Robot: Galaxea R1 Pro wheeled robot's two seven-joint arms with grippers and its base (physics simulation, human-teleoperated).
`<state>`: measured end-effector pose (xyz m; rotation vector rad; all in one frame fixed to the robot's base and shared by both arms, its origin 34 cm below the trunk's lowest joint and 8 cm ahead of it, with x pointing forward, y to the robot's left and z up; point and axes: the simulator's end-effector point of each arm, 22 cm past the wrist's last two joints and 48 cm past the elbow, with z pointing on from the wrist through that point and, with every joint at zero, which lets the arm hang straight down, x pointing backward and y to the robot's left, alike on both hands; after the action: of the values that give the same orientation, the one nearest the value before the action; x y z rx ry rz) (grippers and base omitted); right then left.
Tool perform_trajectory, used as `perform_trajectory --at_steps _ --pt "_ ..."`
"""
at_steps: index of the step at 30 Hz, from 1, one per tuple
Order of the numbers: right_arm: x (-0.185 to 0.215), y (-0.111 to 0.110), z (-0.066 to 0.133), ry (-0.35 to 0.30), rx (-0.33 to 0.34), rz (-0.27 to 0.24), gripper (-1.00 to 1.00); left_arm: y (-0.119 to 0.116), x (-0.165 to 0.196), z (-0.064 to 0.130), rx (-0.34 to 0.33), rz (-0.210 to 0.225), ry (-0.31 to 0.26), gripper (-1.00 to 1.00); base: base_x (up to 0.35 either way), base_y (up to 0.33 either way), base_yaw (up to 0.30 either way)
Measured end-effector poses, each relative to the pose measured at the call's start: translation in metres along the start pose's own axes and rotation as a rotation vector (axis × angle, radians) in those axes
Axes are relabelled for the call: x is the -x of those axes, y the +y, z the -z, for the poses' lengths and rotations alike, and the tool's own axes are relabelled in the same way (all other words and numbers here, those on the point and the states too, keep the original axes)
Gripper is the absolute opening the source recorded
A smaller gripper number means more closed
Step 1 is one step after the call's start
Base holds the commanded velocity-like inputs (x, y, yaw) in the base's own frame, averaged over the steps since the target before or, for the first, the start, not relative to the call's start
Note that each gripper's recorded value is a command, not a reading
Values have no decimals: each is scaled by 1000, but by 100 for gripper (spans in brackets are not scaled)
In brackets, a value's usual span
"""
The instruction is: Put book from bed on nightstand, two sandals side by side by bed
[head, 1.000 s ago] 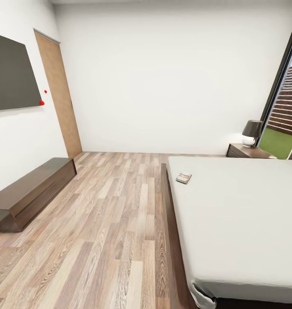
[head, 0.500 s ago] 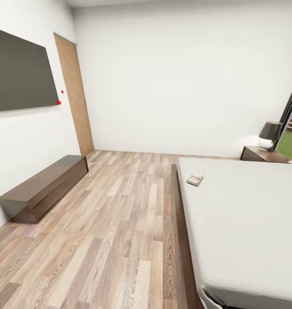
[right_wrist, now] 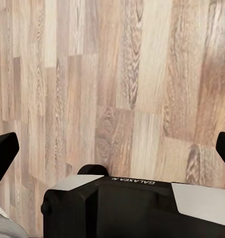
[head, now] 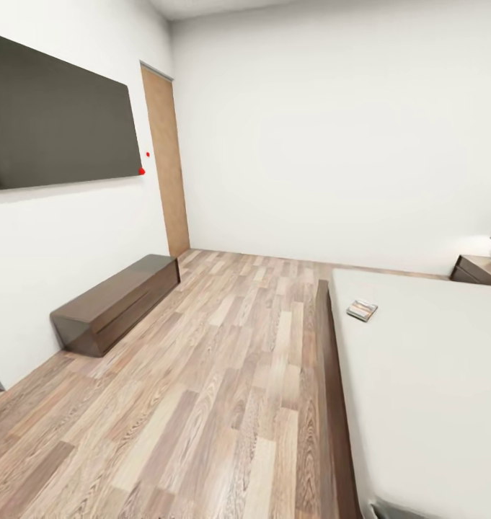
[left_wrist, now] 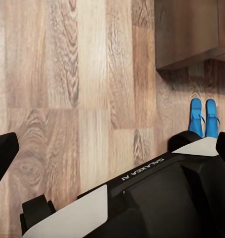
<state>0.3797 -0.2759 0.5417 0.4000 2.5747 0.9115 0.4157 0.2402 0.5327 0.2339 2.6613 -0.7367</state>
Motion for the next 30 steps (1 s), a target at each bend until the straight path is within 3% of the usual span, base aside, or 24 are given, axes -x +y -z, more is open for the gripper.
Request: perform_trajectory --at_steps 30 --pt "0 0 0 0 0 0 100 -8 1 -5 -12 1 -2 100 0 0 290"
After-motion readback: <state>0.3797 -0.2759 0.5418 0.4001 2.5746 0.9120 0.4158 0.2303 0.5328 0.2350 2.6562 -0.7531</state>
